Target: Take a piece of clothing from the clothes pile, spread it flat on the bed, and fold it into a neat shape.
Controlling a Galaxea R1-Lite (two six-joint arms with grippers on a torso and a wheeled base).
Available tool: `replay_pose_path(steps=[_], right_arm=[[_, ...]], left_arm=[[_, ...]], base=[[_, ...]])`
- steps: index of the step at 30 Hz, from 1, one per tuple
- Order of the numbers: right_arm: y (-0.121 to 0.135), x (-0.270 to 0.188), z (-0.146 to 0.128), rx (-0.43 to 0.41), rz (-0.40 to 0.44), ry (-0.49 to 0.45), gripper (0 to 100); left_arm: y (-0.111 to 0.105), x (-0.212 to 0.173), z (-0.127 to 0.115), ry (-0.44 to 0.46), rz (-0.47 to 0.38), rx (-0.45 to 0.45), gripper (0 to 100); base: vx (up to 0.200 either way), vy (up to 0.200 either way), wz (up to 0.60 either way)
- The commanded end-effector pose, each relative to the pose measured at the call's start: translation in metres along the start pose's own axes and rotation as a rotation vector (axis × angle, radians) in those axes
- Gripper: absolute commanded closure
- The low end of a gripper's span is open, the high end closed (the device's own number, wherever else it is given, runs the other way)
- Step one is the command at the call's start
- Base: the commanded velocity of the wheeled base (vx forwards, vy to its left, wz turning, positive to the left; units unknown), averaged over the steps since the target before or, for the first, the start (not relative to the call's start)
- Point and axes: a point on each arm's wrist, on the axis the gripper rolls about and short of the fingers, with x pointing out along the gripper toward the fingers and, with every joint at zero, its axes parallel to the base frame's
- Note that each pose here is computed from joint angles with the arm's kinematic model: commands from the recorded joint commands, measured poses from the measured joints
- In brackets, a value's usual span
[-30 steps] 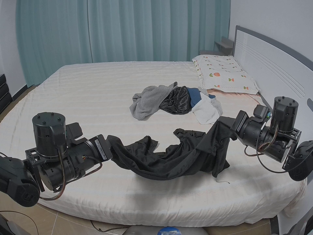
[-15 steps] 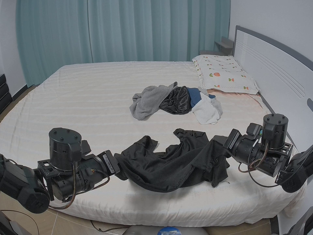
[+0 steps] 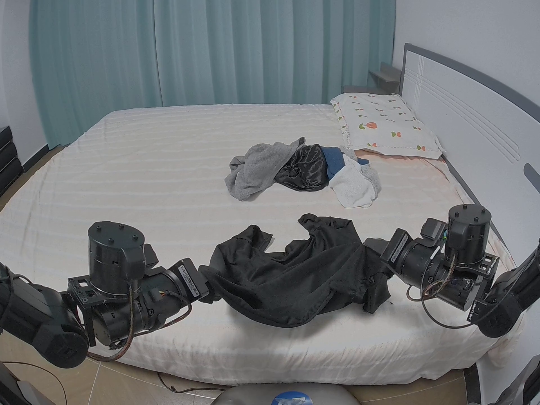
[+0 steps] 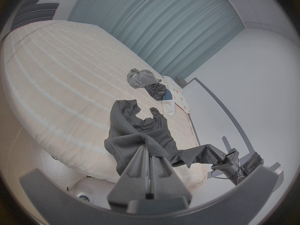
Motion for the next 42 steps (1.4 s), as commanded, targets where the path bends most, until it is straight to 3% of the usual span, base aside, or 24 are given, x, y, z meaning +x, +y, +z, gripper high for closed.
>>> replay_pose_path(steps=[1,7,31,42], right_arm=[[-0.001,0.000,-0.002,-0.003,-0.003,0.004,100],[0.002,0.000,-0.003,-0.005,0.008,-0.011,100],[0.015,-0.003,-0.004,-0.032,0.004,-0.088,100],[0.015,-0.002,-0.007,-0.031,0.011,-0.068,100]], left_arm=[[0.001,-0.001,0.002,-0.008,0.001,-0.004,100],[-0.001,-0.008,0.011,-0.039,-0.024,-0.058,100],[0.001,-0.020,0.012,-0.048,-0.031,-0.064,100],[0.002,-0.022,0.012,-0.053,-0.030,-0.064,100]], base=[[0.000,0.000,0.00],[0.000,0.133,0.00],[0.000,0.200,0.00],[0.000,0.200,0.00]])
